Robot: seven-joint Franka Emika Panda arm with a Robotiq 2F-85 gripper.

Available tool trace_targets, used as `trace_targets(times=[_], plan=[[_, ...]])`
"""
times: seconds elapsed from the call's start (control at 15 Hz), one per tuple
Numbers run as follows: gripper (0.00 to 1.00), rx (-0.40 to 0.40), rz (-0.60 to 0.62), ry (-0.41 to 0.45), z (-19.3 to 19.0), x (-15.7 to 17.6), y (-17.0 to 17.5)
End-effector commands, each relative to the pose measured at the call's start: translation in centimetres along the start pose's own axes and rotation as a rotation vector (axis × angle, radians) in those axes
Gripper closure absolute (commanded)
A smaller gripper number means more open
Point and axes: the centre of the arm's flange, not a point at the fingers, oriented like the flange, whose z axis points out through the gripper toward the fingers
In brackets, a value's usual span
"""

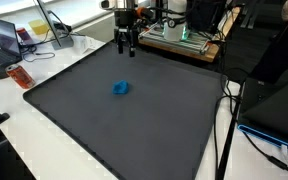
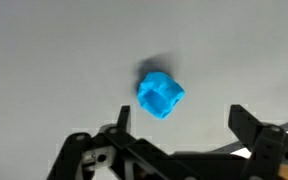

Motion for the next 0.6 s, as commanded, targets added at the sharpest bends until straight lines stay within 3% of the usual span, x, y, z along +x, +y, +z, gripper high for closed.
trace_targets(times=[0.0,0.53], plan=[[0.00,-0.076,0.041,0.009,-1.1,-1.1,-2.5],[0.00,-0.184,0.115,0.022,-1.4,-1.0,-6.3]])
